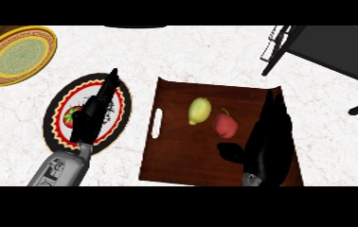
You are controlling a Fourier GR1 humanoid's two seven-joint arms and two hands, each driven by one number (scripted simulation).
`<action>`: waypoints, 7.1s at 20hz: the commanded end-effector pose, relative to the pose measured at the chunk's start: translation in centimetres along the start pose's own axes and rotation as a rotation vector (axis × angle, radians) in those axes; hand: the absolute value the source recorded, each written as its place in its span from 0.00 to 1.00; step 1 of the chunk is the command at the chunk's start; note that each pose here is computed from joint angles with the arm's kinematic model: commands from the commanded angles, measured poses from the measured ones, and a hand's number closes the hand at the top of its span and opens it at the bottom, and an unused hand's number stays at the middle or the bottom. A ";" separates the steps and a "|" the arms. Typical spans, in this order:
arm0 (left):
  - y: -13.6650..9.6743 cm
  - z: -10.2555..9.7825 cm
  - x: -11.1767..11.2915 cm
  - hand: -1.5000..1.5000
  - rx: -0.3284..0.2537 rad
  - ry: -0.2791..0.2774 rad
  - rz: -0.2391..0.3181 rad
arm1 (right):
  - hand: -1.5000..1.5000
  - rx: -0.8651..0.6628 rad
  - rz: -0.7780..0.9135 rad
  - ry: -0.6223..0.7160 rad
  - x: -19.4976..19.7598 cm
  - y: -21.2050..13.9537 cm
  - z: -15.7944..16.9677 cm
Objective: Pick the bell pepper from the tray and place it in the tiered shelf
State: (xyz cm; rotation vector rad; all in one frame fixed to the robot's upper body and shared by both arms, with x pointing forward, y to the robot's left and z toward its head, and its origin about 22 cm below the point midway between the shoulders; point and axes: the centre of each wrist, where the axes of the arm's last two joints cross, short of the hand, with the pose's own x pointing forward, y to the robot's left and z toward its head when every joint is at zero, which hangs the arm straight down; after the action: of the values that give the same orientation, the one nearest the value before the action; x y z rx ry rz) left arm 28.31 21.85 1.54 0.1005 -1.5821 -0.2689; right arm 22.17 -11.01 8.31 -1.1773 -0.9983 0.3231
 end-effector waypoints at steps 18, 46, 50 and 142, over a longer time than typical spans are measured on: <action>0.3 -0.2 0.4 0.50 0.007 0.008 0.001 | 0.00 0.033 0.039 0.264 1.4 2.3 -2.0; 0.6 -1.1 -0.6 0.50 0.013 -0.002 -0.004 | 1.00 0.095 0.171 0.222 1.7 7.4 -2.9; -0.5 -0.5 -0.4 0.50 0.003 -0.001 0.000 | 1.00 0.100 0.145 0.184 2.8 7.4 -1.9; 2.2 -0.2 1.3 0.50 0.006 0.002 -0.007 | 1.00 -0.807 -0.320 -0.129 6.8 -17.9 -28.4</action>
State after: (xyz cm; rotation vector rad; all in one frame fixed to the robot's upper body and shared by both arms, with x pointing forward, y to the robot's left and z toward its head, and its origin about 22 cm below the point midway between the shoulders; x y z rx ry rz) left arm 28.29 22.64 1.98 0.1054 -1.5785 -0.2648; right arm 43.49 -30.01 27.17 -1.7148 -1.4546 -0.2878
